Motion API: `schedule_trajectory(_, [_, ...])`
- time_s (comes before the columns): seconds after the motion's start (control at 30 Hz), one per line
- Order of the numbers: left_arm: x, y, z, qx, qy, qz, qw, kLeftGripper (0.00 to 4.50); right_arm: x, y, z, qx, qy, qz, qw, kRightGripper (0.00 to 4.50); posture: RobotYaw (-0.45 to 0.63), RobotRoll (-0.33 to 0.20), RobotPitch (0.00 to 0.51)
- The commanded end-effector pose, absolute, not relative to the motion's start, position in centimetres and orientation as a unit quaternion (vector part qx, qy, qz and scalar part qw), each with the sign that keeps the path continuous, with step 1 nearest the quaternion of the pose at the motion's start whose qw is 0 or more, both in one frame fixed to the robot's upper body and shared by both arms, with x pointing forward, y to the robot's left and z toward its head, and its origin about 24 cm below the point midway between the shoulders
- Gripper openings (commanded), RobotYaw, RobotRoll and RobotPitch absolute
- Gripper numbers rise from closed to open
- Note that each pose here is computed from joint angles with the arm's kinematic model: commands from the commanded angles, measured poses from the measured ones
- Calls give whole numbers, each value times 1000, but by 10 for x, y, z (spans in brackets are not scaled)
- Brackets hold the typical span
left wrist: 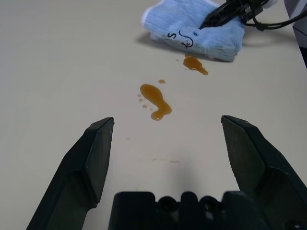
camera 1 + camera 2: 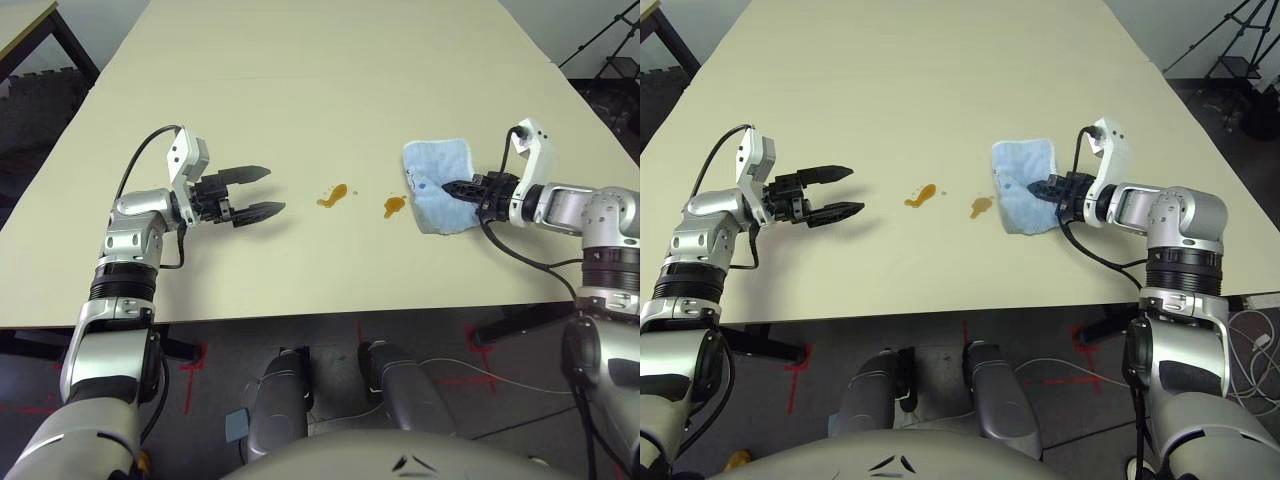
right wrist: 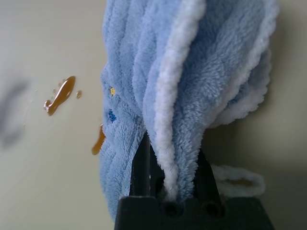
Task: Wipe the water off the table with a rag.
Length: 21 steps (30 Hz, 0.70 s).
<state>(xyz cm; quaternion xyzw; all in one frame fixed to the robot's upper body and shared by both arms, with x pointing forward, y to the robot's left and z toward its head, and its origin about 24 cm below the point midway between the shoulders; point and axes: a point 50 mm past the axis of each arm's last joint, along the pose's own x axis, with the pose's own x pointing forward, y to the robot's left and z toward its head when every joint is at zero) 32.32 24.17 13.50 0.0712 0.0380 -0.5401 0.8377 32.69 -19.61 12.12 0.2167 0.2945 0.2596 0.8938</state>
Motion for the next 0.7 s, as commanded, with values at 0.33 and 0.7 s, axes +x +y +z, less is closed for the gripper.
schedule_trajectory(0.33, [321, 243, 135, 77, 43, -540, 837, 4500, 307, -136, 107, 225, 340, 323, 854, 39, -220, 0, 169])
schedule_trajectory(0.7, [321, 244, 134, 78, 43, -538, 838, 4500, 345, -198, 122, 201, 270, 163, 928, 39, -225, 0, 168])
